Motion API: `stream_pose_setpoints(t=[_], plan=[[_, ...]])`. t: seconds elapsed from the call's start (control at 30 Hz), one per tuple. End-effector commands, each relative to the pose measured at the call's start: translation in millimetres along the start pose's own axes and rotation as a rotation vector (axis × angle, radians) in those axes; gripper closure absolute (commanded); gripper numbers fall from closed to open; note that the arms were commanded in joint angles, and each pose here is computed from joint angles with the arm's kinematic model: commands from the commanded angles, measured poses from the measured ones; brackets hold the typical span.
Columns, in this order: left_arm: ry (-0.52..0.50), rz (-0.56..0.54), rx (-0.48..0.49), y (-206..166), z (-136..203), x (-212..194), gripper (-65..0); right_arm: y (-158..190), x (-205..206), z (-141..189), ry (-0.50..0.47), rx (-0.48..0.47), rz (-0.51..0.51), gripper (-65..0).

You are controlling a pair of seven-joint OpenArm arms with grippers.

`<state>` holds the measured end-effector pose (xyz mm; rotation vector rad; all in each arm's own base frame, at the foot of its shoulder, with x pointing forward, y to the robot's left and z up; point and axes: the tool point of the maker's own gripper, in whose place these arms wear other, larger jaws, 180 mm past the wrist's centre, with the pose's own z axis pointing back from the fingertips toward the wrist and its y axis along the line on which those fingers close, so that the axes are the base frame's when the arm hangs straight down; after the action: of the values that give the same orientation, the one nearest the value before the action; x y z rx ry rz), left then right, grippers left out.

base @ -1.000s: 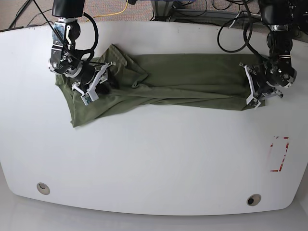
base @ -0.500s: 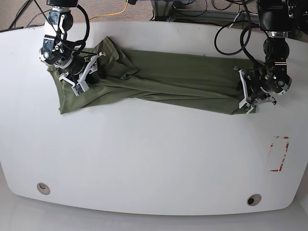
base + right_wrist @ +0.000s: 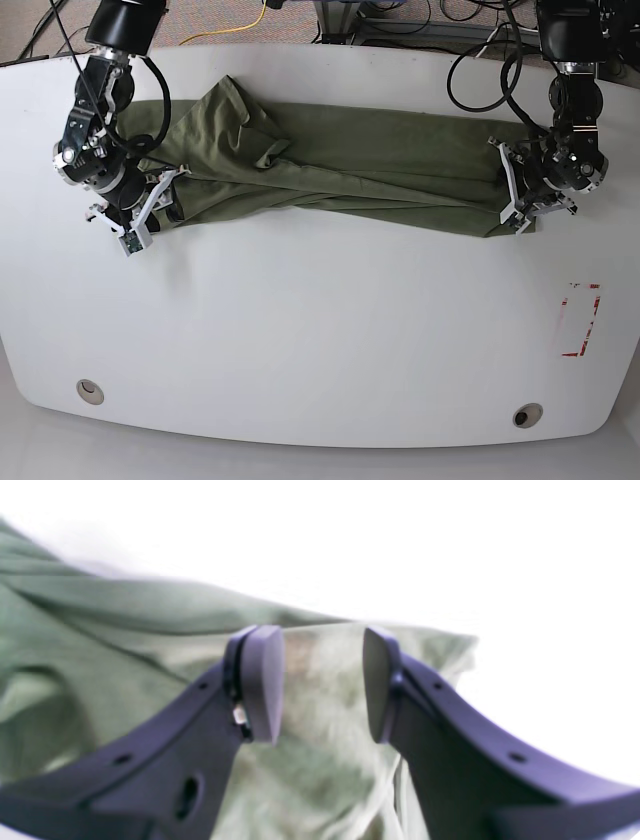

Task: Layout the t-shirt on the table in an organized manner, then fold the t-shirt properly
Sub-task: 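Drag the collar end with the right gripper to straighten the strip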

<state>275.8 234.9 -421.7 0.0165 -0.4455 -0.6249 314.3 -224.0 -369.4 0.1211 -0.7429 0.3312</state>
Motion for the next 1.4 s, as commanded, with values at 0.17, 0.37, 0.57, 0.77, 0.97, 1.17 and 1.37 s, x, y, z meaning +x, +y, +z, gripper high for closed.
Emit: stream_pose_setpoints(t=[0.17, 0.37, 0.57, 0.77, 0.97, 1.17, 1.37], plan=[[0.105, -0.022, 0.023, 4.7, 1.1, -22.4, -17.8, -33.9, 8.0, -15.9, -0.03, -0.008, -0.067, -25.4], [0.105, -0.022, 0.023, 4.7, 1.1, -22.4, -17.8, -45.7, 11.0, -16.8, -0.059, -0.018, -0.081, -25.4], [0.111, -0.021, 0.018, 2.1, 0.5, -25.9, -17.8, -54.3, 12.6, -12.6, -0.061, -0.035, -0.069, -26.5], [0.112, -0.02, 0.015, 0.7, 0.1, -26.9, -17.8, -64.2, 21.6, -7.0, -0.102, -0.055, -0.056, -39.8], [0.112, -0.019, 0.012, -0.5, -0.2, -27.1, -17.8, -65.6, 21.5, -10.2, -0.129, -0.049, -0.076, -50.9], [0.112, -0.018, 0.013, -0.1, -0.1, -27.2, -17.8, -73.0, 2.4, -27.0, -0.081, -0.025, -0.165, -50.9], [0.112, -0.018, 0.014, 0.4, 0.2, -27.5, -17.8, -73.0, -7.7, -36.4, -0.095, -0.011, -0.221, -50.9]])
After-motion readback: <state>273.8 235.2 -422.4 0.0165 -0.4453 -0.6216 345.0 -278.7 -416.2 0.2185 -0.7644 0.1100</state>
